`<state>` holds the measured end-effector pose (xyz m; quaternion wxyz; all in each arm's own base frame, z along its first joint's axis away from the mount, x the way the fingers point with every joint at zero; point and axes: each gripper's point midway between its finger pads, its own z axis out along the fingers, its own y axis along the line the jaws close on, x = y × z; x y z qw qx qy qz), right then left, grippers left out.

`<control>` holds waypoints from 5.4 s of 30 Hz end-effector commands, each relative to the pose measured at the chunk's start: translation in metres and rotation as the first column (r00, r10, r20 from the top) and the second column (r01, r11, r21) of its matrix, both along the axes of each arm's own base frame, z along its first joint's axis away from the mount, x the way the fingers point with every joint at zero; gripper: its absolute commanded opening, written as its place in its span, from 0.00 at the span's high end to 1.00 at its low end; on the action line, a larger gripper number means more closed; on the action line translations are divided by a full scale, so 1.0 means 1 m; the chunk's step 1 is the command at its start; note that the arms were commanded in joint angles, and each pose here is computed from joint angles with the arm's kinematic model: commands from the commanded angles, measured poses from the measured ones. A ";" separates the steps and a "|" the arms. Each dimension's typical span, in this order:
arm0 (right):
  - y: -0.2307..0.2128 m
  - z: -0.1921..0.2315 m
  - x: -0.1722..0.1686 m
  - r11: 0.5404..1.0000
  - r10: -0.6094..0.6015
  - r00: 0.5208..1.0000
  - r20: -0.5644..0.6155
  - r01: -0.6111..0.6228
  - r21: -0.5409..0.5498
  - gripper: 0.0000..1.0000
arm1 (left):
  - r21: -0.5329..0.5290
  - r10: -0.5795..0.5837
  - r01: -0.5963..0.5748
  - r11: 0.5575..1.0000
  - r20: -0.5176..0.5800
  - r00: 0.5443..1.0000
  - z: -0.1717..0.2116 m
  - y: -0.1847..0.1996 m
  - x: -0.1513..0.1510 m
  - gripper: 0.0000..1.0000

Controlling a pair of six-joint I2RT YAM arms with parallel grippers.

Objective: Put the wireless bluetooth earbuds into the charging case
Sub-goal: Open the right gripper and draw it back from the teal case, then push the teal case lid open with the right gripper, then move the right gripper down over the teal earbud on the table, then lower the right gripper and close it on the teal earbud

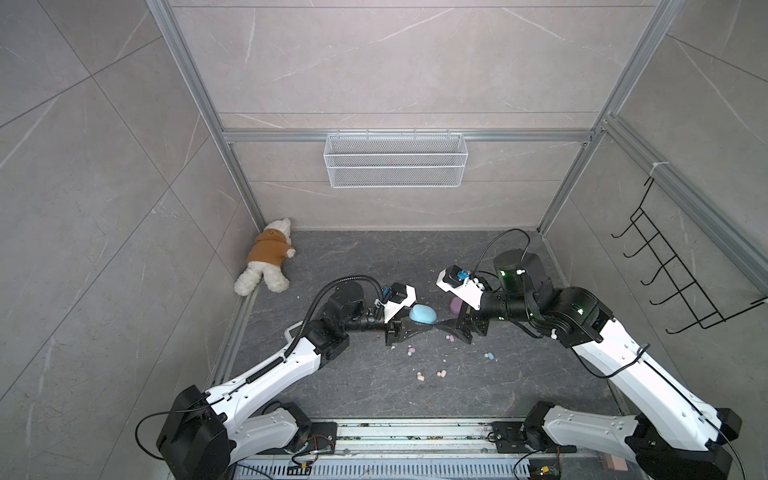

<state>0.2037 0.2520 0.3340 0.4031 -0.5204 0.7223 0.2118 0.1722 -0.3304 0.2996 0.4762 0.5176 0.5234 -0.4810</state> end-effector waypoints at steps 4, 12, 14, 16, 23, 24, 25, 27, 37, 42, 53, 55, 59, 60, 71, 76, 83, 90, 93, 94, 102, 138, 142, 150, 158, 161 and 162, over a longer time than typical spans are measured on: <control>0.009 -0.002 0.003 1.000 0.017 1.000 0.021 -0.017 -0.010 0.04 | -0.031 -0.032 0.034 0.999 0.048 0.998 0.015 -0.001 -0.005 0.85; 0.012 -0.010 0.011 0.999 -0.010 1.000 0.024 0.011 -0.043 0.05 | -0.032 -0.033 0.035 0.999 0.054 0.998 0.016 0.000 -0.006 0.85; 0.011 -0.010 0.016 0.998 -0.038 0.999 0.029 0.039 -0.048 0.05 | -0.030 -0.032 0.033 0.999 0.053 0.998 0.016 0.000 -0.006 0.85; 0.008 -0.006 0.023 0.996 -0.080 0.996 0.045 0.082 -0.046 0.05 | -0.025 -0.032 0.034 0.999 0.055 0.998 0.015 0.000 -0.006 0.85; -0.001 0.005 0.038 0.982 -0.178 0.980 0.093 0.182 -0.041 0.05 | -0.029 -0.043 0.044 0.999 0.061 0.997 0.018 0.000 -0.010 0.86; -0.001 0.007 0.039 0.981 -0.185 0.978 0.099 0.190 -0.039 0.05 | -0.028 -0.041 0.043 0.999 0.059 0.997 0.017 0.000 -0.010 0.85; -0.003 0.010 0.041 0.979 -0.196 0.975 0.107 0.200 -0.036 0.05 | -0.028 -0.043 0.045 0.999 0.060 0.997 0.018 0.000 -0.011 0.85; -0.005 0.017 0.044 0.974 -0.221 0.968 0.122 0.225 -0.022 0.05 | -0.027 -0.045 0.046 0.999 0.060 0.997 0.017 0.000 -0.011 0.86; -0.012 0.023 0.054 0.959 -0.273 0.950 0.150 0.282 -0.040 0.05 | -0.033 -0.057 0.059 0.998 0.063 0.996 0.020 0.000 -0.015 0.86; -0.015 0.024 0.059 0.947 -0.306 0.940 0.150 0.317 -0.053 0.03 | -0.034 -0.056 0.058 0.998 0.064 0.996 0.021 0.000 -0.015 0.86; -0.017 0.036 0.042 0.961 -0.274 0.955 0.116 0.277 -0.008 0.00 | -0.024 -0.014 0.015 1.000 0.034 0.999 0.014 -0.002 -0.005 0.86; -0.022 0.040 0.039 0.959 -0.283 0.950 0.128 0.283 0.023 0.00 | -0.023 0.000 0.001 1.000 0.023 1.000 0.012 -0.002 -0.003 0.86; -0.033 0.041 0.041 0.933 -0.358 0.931 0.066 0.355 0.060 0.00 | -0.021 0.030 -0.030 0.999 0.001 1.000 0.008 -0.003 0.003 0.86; -0.038 0.039 0.043 0.919 -0.392 0.919 0.031 0.390 0.051 0.00 | -0.019 0.039 -0.039 0.999 0.000 0.999 0.007 -0.004 0.006 0.86; -0.110 -0.062 0.054 0.611 -0.727 0.453 -0.516 0.770 -0.184 0.00 | -0.032 0.172 -0.170 0.985 0.093 0.981 0.027 0.004 0.050 0.86; -0.129 -0.132 0.039 0.425 -0.757 0.139 -0.638 0.846 -0.321 0.00 | -0.029 0.170 -0.168 0.985 0.107 0.980 0.025 0.008 0.051 0.86; -0.135 -0.213 0.017 0.284 -0.724 -0.146 -0.674 0.827 -0.484 0.05 | -0.026 0.177 -0.175 0.984 0.105 0.979 0.022 0.011 0.048 0.86; -0.139 -0.258 0.006 0.196 -0.701 -0.294 -0.650 0.796 -0.572 0.06 | -0.023 0.163 -0.162 0.987 0.070 0.984 0.019 0.009 0.047 0.85; -0.141 -0.272 0.007 0.170 -0.684 -0.327 -0.652 0.798 -0.579 0.06 | -0.021 0.161 -0.160 0.987 0.062 0.985 0.019 0.009 0.047 0.85; -0.141 -0.276 0.007 0.162 -0.681 -0.337 -0.650 0.797 -0.582 0.06 | -0.021 0.162 -0.161 0.987 0.061 0.985 0.020 0.009 0.047 0.85; -0.147 -0.295 0.008 0.128 -0.682 -0.370 -0.631 0.789 -0.601 0.04 | -0.020 0.177 -0.176 0.984 0.071 0.982 0.014 0.014 0.045 0.85; -0.163 -0.312 0.047 0.129 -0.716 -0.347 -0.606 0.787 -0.604 0.04 | 0.012 0.165 -0.165 0.986 0.053 0.985 0.004 0.010 0.046 0.86; -0.162 -0.315 0.051 0.148 -0.717 -0.330 -0.614 0.788 -0.597 0.04 | 0.013 0.165 -0.166 0.986 0.050 0.985 0.003 0.010 0.047 0.86; -0.155 -0.311 0.065 0.226 -0.730 -0.257 -0.633 0.783 -0.579 0.04 | 0.020 0.154 -0.155 0.988 0.046 0.987 0.002 0.009 0.044 0.86; -0.173 -0.303 0.061 0.233 -0.814 -0.216 -0.539 0.729 -0.644 0.05 | 0.021 0.155 -0.156 0.988 0.048 0.987 0.003 0.009 0.043 0.86; -0.188 -0.293 0.058 0.221 -0.856 -0.184 -0.482 0.714 -0.665 0.11 | 0.020 0.155 -0.156 0.988 0.050 0.987 0.003 0.010 0.043 0.86; -0.189 -0.291 0.056 0.229 -0.863 -0.171 -0.475 0.705 -0.671 0.16 | 0.019 0.154 -0.155 0.988 0.051 0.987 0.003 0.010 0.043 0.86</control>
